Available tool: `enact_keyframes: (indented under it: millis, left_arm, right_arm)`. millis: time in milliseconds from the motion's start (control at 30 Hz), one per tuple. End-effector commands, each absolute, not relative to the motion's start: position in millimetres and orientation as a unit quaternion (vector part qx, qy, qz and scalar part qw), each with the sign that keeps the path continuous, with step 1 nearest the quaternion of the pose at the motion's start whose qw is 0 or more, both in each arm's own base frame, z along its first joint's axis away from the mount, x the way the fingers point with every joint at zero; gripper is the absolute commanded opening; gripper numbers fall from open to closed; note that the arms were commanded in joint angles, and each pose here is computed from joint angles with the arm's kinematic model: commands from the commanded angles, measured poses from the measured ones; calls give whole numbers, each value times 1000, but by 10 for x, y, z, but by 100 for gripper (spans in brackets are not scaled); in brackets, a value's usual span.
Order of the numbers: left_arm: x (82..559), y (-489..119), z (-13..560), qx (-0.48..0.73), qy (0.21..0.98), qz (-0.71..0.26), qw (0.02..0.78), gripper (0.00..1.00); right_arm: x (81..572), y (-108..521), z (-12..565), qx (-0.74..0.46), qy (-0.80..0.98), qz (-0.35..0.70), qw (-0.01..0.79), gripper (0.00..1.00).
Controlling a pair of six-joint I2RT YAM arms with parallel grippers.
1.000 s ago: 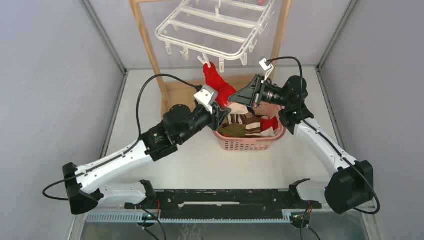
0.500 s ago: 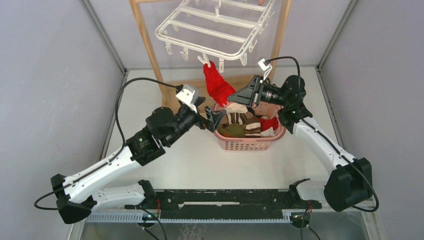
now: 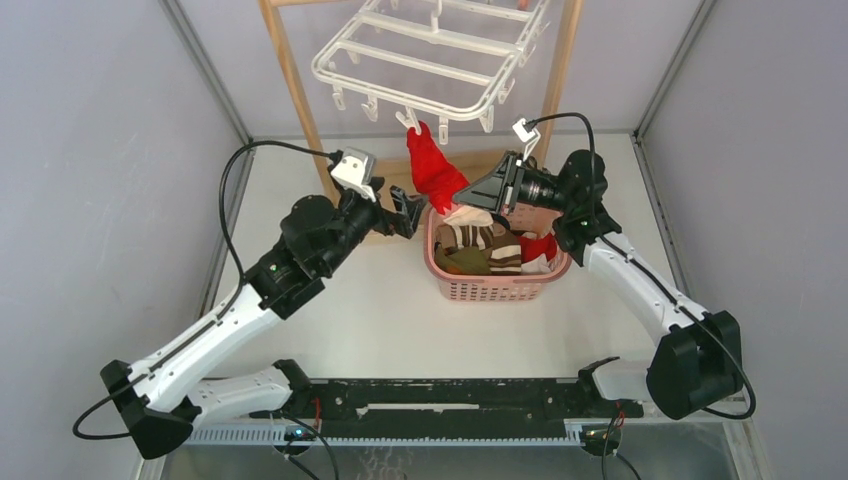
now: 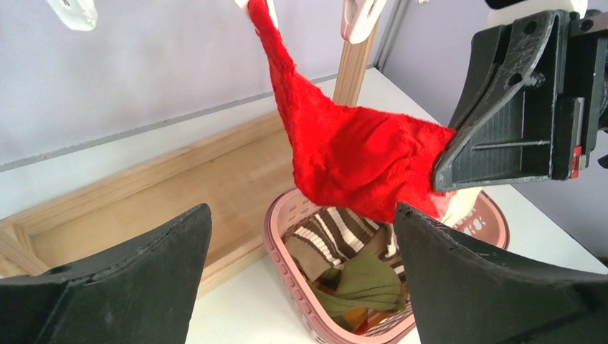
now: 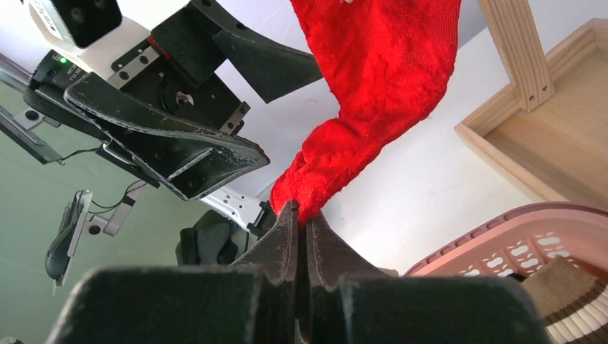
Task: Remove the socks clipped to the hanger
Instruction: Remove the sock from the hanger.
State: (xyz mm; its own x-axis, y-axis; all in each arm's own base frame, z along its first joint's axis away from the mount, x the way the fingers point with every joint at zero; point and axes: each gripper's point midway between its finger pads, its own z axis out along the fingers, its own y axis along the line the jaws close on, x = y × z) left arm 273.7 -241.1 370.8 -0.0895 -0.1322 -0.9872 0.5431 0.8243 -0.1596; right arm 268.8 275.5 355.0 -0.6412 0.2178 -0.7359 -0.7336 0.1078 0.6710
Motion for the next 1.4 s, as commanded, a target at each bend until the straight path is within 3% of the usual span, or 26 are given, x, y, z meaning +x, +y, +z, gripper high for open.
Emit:
enact_keyframes:
  millis: [0,1367]
  left_arm:
    - [2796,-2371,4180,113,662,-280,686,100]
    - [3137,-1981,4589,30,637,-280,717,100]
  right_arm:
    - [2698,2813,3628,-207,637,635,385,0]
    - [2677,3165,3526,-216,642,644,357,0]
